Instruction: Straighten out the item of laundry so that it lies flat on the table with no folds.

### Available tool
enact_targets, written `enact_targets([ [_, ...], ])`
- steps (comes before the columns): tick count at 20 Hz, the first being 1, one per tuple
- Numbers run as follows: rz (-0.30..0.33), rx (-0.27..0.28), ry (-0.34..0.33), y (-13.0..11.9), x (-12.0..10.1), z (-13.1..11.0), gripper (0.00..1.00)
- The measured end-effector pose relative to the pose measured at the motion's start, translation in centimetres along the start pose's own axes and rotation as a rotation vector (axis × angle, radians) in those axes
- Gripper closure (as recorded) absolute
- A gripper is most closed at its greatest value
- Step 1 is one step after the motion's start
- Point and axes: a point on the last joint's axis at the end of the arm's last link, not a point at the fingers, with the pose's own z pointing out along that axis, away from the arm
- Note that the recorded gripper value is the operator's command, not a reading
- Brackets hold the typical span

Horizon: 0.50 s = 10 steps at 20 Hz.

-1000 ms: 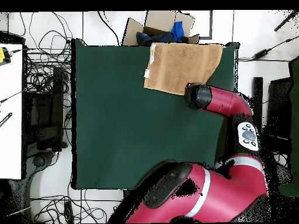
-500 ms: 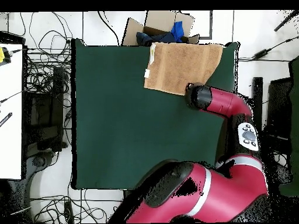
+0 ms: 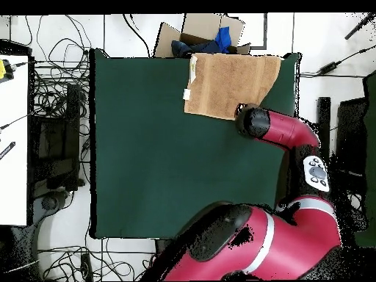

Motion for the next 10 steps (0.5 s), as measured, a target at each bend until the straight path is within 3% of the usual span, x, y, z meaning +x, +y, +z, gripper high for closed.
enact_targets([
  [10,0.011,-0.007,-0.001,-0.32,-0.06,0.1,1.0],
])
